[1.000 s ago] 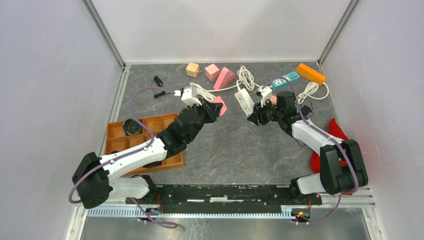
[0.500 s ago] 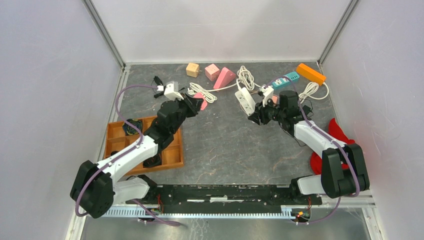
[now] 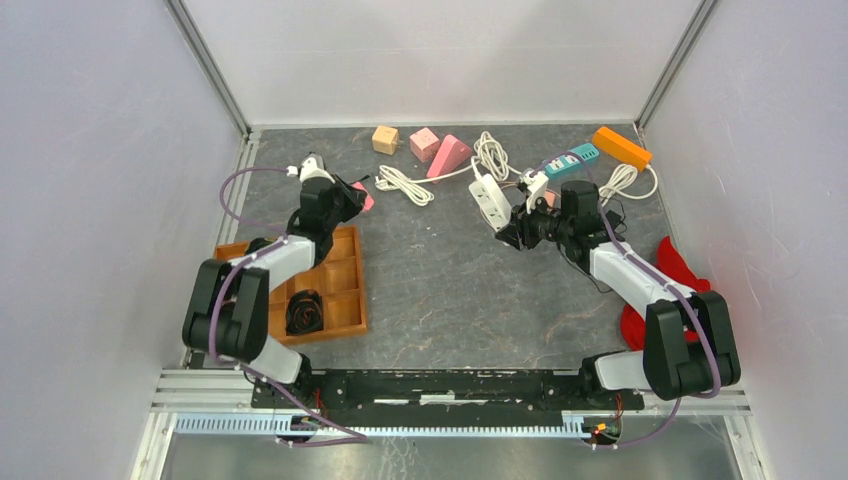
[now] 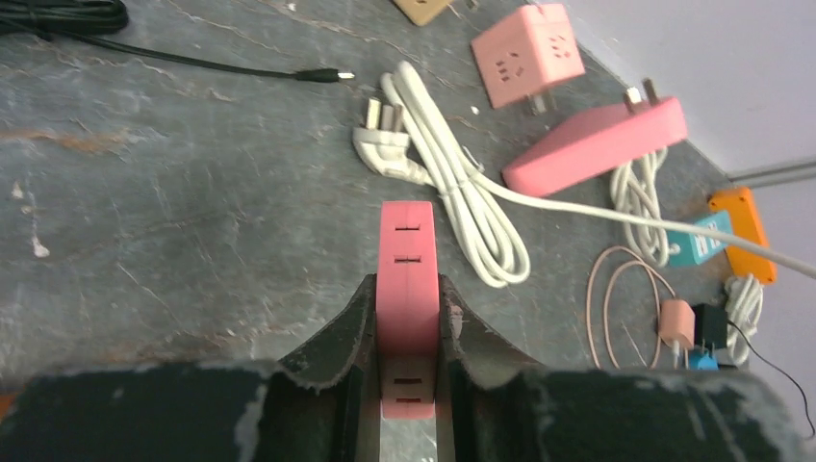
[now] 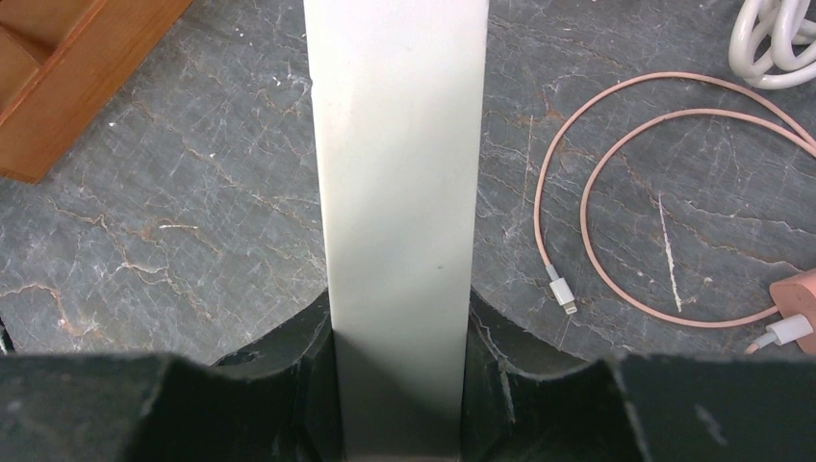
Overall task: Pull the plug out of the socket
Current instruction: Place the plug at the center of the board.
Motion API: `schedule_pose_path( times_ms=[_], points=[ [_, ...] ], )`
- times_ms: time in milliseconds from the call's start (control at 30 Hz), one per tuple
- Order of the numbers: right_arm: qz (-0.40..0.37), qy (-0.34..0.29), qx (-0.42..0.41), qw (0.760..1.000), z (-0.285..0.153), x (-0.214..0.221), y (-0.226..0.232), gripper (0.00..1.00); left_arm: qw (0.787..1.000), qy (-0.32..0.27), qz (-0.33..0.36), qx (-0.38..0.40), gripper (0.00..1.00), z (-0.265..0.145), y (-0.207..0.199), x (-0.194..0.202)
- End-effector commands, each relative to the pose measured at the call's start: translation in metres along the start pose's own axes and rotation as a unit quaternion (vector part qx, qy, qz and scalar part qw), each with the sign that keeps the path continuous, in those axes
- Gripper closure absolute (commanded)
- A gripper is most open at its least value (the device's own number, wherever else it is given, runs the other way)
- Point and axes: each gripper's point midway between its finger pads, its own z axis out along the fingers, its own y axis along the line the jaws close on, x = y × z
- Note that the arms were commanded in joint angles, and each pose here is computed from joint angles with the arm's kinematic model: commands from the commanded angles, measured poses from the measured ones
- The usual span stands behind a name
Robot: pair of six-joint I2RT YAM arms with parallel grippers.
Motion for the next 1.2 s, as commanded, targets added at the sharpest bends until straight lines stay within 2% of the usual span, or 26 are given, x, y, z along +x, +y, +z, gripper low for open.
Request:
schedule_pose_path(
  times_ms=[0, 167, 333, 433, 567, 633, 767, 967, 1100, 1133, 1167],
  points=[
    [-0.044, -0.059, -0.010, 0.997, -0.008, -0.047, 0.004, 1.00, 0.999, -0.009, -0.031, 0.028, 0.85, 0.022, -0.010, -0.030],
    [-0.043, -0.063, -0.016, 0.997, -0.009, -0.050, 0.007, 1.00, 0.999, 0.030, -0.042, -0.009, 0.83, 0.051, 0.022, -0.026],
    [-0.046, -0.065, -0.015, 0.997, -0.010, -0.051, 0.008, 1.00, 0.996, 0.063, -0.068, 0.003, 0.77, 0.072, 0.038, -0.026],
    [-0.048, -0.066, -0.014, 0.997, -0.010, -0.052, 0.008, 1.00, 0.994, 0.076, -0.078, 0.007, 0.64, 0.079, 0.046, -0.029],
    [-0.048, -0.064, -0.010, 0.997, -0.010, -0.051, 0.005, 1.00, 0.995, 0.074, -0.070, -0.004, 0.38, 0.080, 0.056, -0.041],
    [-0.048, -0.061, -0.009, 0.997, -0.009, -0.049, 0.004, 1.00, 0.995, 0.068, -0.067, -0.020, 0.28, 0.078, 0.067, -0.049],
    [-0.051, -0.062, -0.007, 0.997, -0.010, -0.051, 0.004, 1.00, 0.996, 0.063, -0.061, -0.034, 0.23, 0.073, 0.074, -0.060],
    [-0.054, -0.069, -0.014, 0.996, -0.012, -0.055, 0.008, 1.00, 0.998, 0.008, -0.022, -0.055, 0.18, 0.047, 0.060, -0.110],
    [-0.053, -0.068, -0.025, 0.996, -0.011, -0.055, 0.011, 1.00, 0.999, -0.028, 0.002, -0.015, 0.18, 0.021, 0.026, -0.143],
    [-0.055, -0.068, -0.027, 0.996, -0.011, -0.055, 0.012, 1.00, 1.000, -0.030, 0.008, 0.004, 0.14, 0.014, 0.014, -0.147],
    [-0.054, -0.066, -0.028, 0.996, -0.010, -0.054, 0.012, 1.00, 0.999, -0.032, 0.012, 0.020, 0.03, 0.006, 0.005, -0.150]
  ],
)
